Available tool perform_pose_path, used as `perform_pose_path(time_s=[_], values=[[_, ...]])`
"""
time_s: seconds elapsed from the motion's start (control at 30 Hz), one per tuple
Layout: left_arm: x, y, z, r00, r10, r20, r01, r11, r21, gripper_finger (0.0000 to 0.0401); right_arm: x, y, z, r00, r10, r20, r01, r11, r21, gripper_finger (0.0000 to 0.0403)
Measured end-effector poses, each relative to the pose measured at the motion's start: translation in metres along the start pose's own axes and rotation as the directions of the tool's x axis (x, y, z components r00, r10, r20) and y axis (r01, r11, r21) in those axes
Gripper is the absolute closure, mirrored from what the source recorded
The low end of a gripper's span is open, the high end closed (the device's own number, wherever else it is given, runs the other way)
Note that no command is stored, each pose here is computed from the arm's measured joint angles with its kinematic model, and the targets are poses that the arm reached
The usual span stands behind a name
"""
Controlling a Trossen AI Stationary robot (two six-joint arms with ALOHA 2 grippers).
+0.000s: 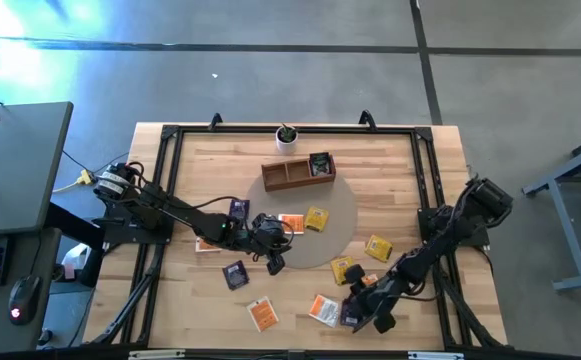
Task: Pick & Place Tea
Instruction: Put the bottom purple tea bag into the right section of the wooden organizer
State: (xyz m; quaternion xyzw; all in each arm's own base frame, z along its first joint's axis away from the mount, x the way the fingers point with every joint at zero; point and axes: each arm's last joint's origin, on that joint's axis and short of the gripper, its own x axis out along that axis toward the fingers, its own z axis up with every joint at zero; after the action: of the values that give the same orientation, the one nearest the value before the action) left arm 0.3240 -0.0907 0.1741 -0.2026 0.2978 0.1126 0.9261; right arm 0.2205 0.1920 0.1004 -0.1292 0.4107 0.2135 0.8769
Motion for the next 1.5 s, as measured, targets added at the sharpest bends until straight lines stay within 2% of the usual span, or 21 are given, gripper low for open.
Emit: perform_pose_path(time_s=[0.23, 0.43, 0.6, 0.8, 1.0, 1.07, 1.33, 1.5], values=[[0.000, 0.000, 0.000, 1.000, 0.000, 0.000, 0.000, 1.000, 0.000, 0.0298, 0.004, -0.029, 0.007, 0.984, -0.167, 0.055, 0.164, 0.985, 0.048, 0.0320], [0.000, 0.000, 0.000, 1.000, 0.000, 0.000, 0.000, 1.000, 0.000, 0.0298, 0.004, -0.042, 0.014, 0.984, -0.141, 0.113, 0.137, 0.990, 0.042, 0.0363], [0.000, 0.000, 0.000, 1.000, 0.000, 0.000, 0.000, 1.000, 0.000, 0.0298, -0.008, -0.043, 0.025, 0.974, -0.133, 0.182, 0.135, 0.991, -0.001, 0.0374], [0.000, 0.000, 0.000, 1.000, -0.001, 0.000, 0.001, 1.000, 0.000, 0.0298, -0.020, -0.040, 0.027, 0.979, -0.117, 0.169, 0.125, 0.992, -0.035, 0.0346], [0.000, 0.000, 0.000, 1.000, -0.007, 0.002, 0.007, 1.000, -0.013, 0.0298, -0.020, -0.031, 0.008, 0.995, -0.103, -0.014, 0.101, 0.991, -0.084, 0.0290], [0.000, -0.002, 0.002, 0.999, -0.039, 0.002, 0.039, 0.999, -0.019, 0.0298, -0.020, -0.028, 0.005, 0.992, -0.117, -0.036, 0.113, 0.988, -0.109, 0.0275], [0.019, -0.011, -0.003, 0.982, -0.188, 0.034, 0.189, 0.982, -0.020, 0.0298, -0.021, -0.027, 0.005, 0.971, -0.239, -0.019, 0.219, 0.916, -0.335, 0.0252], [0.049, -0.019, -0.012, 0.975, -0.223, -0.018, 0.222, 0.974, -0.039, 0.0298, -0.021, -0.027, 0.005, 0.975, -0.222, -0.021, 0.196, 0.899, -0.391, 0.0252]])
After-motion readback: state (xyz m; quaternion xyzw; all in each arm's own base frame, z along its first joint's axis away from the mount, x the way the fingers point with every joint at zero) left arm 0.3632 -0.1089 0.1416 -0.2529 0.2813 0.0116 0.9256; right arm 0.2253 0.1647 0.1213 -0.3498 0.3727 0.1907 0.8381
